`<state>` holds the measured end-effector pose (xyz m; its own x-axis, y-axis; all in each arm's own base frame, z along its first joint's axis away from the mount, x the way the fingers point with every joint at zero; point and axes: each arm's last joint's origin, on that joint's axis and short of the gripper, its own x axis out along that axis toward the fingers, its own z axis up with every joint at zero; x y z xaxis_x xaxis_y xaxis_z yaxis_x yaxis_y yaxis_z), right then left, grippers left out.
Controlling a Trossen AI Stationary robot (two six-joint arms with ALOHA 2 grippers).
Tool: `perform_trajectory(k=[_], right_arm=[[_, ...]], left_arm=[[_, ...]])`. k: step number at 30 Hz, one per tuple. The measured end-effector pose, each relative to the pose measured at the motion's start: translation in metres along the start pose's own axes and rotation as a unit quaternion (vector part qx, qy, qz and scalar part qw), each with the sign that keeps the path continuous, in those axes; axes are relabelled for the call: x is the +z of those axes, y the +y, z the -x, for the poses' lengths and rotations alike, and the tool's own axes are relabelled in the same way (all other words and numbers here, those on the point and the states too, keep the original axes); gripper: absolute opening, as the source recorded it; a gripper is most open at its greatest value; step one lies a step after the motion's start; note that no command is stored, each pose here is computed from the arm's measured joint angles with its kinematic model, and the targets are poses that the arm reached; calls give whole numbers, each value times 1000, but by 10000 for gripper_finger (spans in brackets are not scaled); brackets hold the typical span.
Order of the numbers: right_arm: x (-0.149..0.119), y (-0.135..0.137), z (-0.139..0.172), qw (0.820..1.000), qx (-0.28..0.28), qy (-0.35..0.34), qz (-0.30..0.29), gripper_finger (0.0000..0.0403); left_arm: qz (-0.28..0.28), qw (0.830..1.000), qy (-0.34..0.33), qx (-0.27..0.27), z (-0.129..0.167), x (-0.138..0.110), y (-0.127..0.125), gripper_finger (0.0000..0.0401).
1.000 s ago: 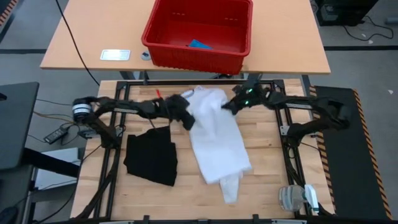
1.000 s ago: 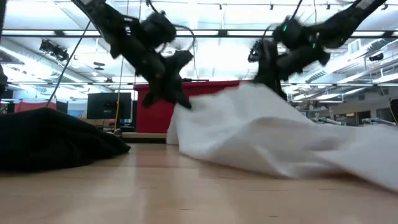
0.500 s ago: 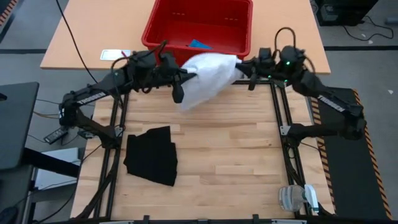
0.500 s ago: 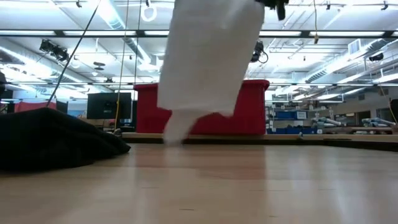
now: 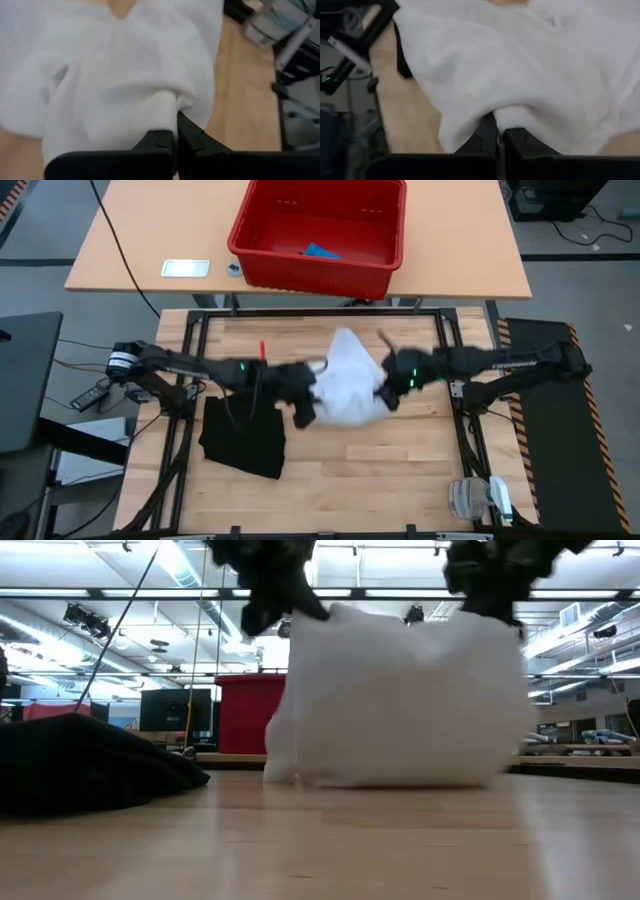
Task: Fold laundry
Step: Fold the white shirt
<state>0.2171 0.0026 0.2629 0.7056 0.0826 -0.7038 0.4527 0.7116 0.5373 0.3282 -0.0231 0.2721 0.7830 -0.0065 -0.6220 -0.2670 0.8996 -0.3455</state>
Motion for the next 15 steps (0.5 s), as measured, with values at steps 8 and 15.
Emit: perform_trajectory(k=[8, 15], right_arm=[[-28, 16, -12, 996, 9, -56, -69, 9], [4, -19, -4, 967, -127, -189, -116, 8]], left_arm=[[20, 998, -44, -34, -5, -2, 0, 0], [70, 988, -117, 68, 0, 39, 59, 0]])
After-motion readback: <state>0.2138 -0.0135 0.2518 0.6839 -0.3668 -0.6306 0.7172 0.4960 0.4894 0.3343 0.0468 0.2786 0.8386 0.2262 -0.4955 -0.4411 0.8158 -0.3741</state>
